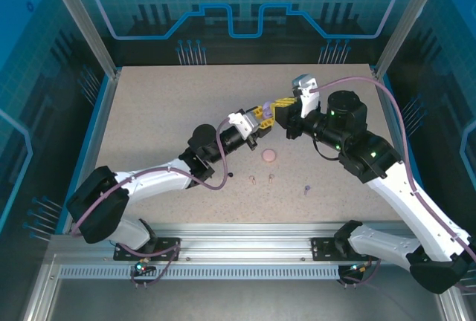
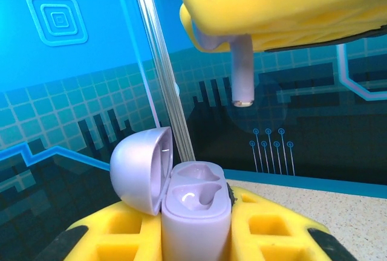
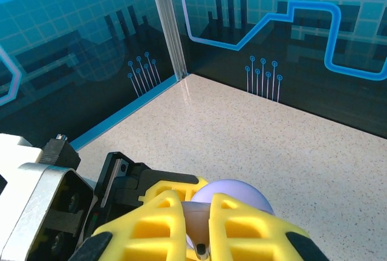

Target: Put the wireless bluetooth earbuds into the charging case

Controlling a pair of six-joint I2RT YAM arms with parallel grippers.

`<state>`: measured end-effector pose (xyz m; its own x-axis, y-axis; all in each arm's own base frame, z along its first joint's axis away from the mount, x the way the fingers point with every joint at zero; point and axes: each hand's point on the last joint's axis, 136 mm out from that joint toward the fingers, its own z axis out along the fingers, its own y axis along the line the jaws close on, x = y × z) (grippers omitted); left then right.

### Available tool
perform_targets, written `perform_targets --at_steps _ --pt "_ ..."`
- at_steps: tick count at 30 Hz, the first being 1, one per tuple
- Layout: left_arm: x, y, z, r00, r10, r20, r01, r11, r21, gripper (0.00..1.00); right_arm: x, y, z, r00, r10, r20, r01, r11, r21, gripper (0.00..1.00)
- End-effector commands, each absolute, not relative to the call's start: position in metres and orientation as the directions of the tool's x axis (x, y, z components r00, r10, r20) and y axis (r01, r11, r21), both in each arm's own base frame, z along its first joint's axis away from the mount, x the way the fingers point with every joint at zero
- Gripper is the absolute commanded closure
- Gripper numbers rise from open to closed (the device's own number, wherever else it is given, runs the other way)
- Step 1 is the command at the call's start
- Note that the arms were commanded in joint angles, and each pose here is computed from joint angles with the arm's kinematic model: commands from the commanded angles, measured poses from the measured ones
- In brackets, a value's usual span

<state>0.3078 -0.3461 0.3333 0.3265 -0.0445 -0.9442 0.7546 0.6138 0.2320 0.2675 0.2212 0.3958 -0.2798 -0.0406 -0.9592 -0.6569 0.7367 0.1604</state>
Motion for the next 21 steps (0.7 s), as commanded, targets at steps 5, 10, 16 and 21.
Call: perform_targets --at_steps 5,10,16,21 --pt "0.306 -0.345 0.357 0.356 -0.092 -0.930 0.745 0.628 0.224 1.00 0.274 0.226 0.387 -0.279 -0.047 -0.959 -0.666 0.729 0.157 0.90" --pt "0.303 -0.344 0.360 0.356 -0.102 -0.929 0.750 0.625 0.219 1.00 0.278 0.225 0.379 -0.294 -0.050 -0.954 -0.653 0.740 0.163 0.90" --pt "0.301 -0.343 0.362 0.356 -0.108 -0.928 0.754 0.620 0.217 1.00 0.285 0.221 0.372 -0.315 -0.047 -0.948 -0.633 0.754 0.173 0.91" --pt "0.300 -0.343 0.362 0.353 -0.105 -0.930 0.757 0.616 0.218 1.00 0.287 0.218 0.372 -0.325 -0.031 -0.945 -0.628 0.755 0.191 0.91"
